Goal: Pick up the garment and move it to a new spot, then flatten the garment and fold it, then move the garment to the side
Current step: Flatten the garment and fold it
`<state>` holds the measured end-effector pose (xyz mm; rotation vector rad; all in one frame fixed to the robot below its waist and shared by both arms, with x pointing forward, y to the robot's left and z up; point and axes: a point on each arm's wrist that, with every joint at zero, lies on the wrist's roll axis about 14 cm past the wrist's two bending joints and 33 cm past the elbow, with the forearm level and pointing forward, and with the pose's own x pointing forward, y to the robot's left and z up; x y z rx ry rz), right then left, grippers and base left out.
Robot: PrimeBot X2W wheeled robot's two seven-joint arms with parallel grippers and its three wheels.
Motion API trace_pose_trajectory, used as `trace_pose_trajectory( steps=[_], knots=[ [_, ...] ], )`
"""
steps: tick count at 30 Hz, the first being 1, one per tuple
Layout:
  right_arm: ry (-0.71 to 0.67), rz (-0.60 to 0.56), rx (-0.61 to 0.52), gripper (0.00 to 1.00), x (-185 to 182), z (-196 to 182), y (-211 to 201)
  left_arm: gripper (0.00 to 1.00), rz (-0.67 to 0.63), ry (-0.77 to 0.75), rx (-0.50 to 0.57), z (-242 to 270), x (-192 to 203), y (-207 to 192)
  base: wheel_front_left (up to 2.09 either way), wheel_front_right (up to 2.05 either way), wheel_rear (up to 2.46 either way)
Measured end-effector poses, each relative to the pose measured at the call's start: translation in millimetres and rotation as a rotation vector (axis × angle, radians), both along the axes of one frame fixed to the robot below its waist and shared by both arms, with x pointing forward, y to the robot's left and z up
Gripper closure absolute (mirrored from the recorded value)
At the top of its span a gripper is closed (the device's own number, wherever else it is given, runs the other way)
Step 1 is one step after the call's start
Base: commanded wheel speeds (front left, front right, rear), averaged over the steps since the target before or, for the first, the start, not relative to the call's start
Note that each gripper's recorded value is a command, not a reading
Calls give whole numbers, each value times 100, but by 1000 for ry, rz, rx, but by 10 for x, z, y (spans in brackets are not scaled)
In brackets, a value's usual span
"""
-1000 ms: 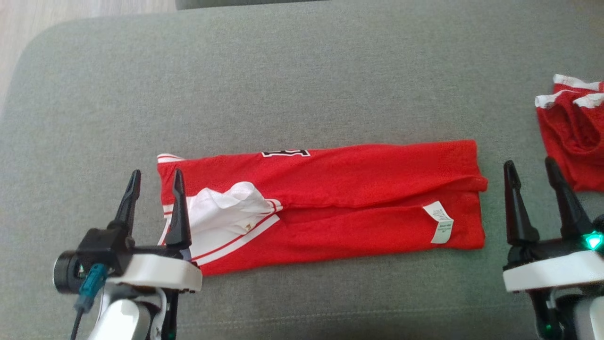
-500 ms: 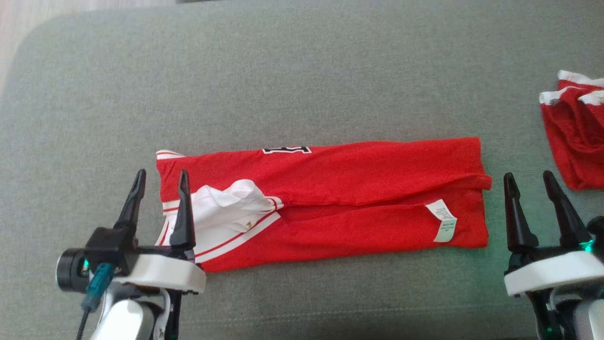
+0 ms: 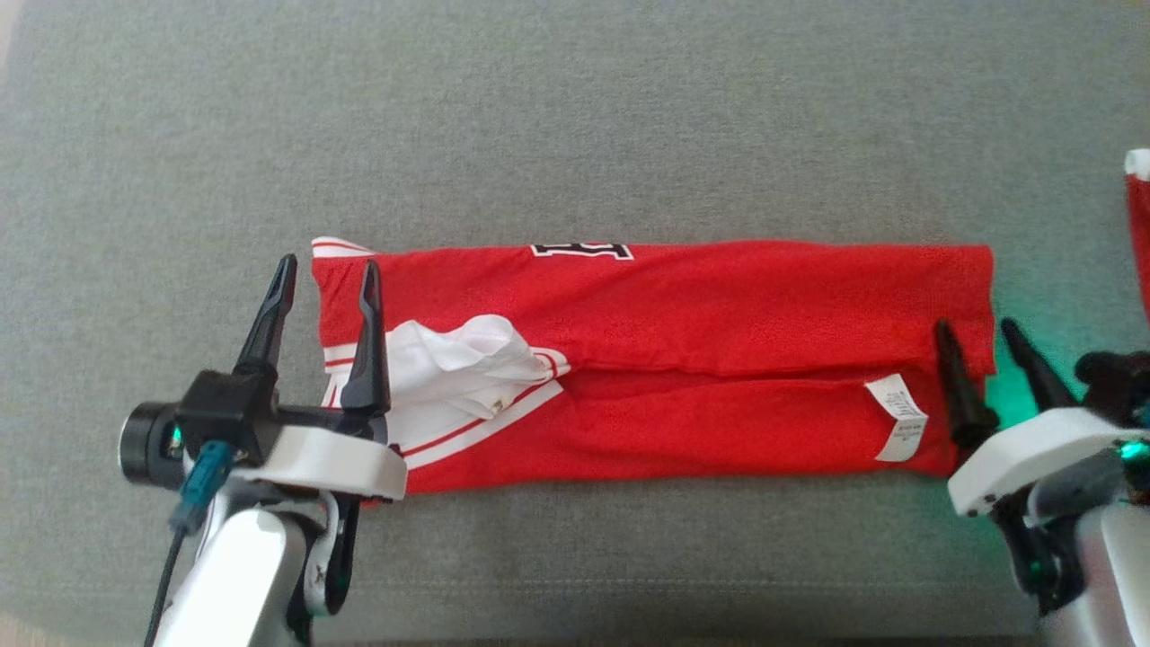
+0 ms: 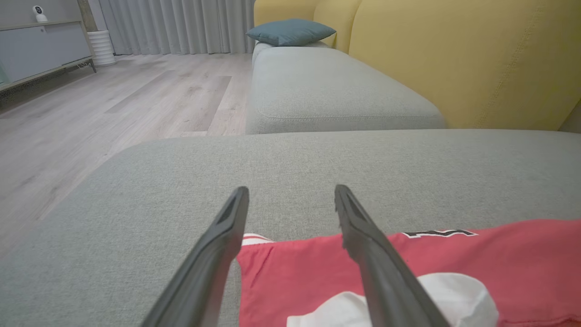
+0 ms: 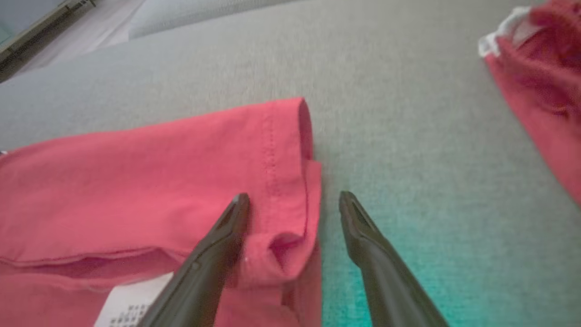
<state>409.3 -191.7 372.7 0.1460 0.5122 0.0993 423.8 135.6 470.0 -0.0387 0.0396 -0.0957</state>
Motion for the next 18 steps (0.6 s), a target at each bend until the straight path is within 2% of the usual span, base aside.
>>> trace_pose_trajectory(
  steps=[4,11,12,13,14,18],
  knots=[
    [57,3,22,0,-107,-147,59,0,5,4,4,-29,22,17,0,0,0],
    [75,-9,54,0,-158,-180,123,0,-4,-6,-1,-21,60,-18,0,0,0],
    [76,-10,55,11,-160,-181,125,0,-5,-6,-1,-24,62,-22,0,0,0],
    [82,-11,57,58,-166,-190,124,0,-5,-5,-1,-28,64,-24,0,0,0],
    [89,-14,62,99,-172,-199,123,0,-6,-4,-1,-32,65,-27,0,0,0],
    [100,-21,111,100,-183,-199,182,0,-7,-3,-1,-37,66,-30,0,0,0]
  ],
)
